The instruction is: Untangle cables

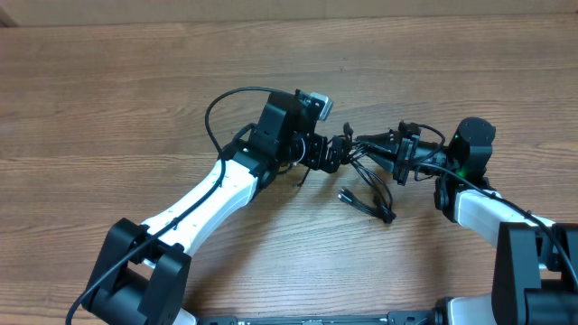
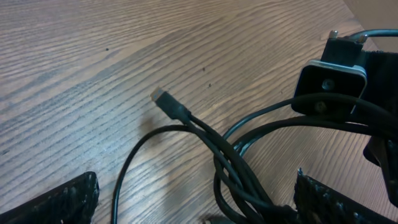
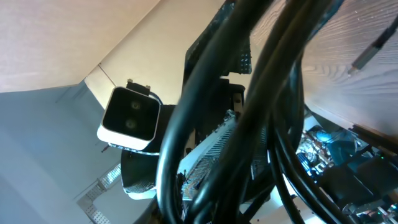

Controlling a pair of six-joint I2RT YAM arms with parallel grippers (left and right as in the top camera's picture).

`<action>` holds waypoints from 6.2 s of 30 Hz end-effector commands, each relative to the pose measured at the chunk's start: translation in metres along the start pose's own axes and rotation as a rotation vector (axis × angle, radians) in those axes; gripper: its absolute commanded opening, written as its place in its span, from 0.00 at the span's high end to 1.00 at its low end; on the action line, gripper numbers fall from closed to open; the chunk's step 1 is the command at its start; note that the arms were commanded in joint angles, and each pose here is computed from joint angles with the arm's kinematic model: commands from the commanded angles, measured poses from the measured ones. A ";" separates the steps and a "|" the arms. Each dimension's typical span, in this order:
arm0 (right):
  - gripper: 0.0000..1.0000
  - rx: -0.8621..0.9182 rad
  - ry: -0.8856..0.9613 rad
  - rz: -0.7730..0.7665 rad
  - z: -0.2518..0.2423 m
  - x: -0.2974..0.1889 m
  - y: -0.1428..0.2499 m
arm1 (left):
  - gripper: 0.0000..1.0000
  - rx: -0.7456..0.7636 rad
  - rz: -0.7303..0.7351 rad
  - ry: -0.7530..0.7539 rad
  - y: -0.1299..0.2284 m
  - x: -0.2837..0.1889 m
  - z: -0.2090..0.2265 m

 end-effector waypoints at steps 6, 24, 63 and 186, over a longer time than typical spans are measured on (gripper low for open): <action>0.88 -0.040 -0.009 0.038 0.012 -0.001 0.012 | 0.00 0.026 0.016 -0.011 0.001 -0.003 -0.005; 0.88 -0.086 -0.112 -0.055 0.032 -0.008 0.005 | 0.00 0.155 0.043 0.089 0.007 -0.002 -0.024; 0.96 -0.186 -0.093 -0.045 0.035 -0.063 0.003 | 0.07 1.034 -0.196 0.150 -0.022 -0.003 -0.053; 0.96 -0.227 -0.012 0.059 0.026 -0.059 0.017 | 0.62 1.028 -0.146 0.384 0.006 0.005 -0.072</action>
Point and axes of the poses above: each gripper's point midway between its finger pads, its own x axis out along the fingers, its own z axis along the line the jaws close on, y = z × x, the point moved 5 cm from there along -x, back along the fingers, and after that the axes turned 2 degrees about -x, right-handed, at the moved point
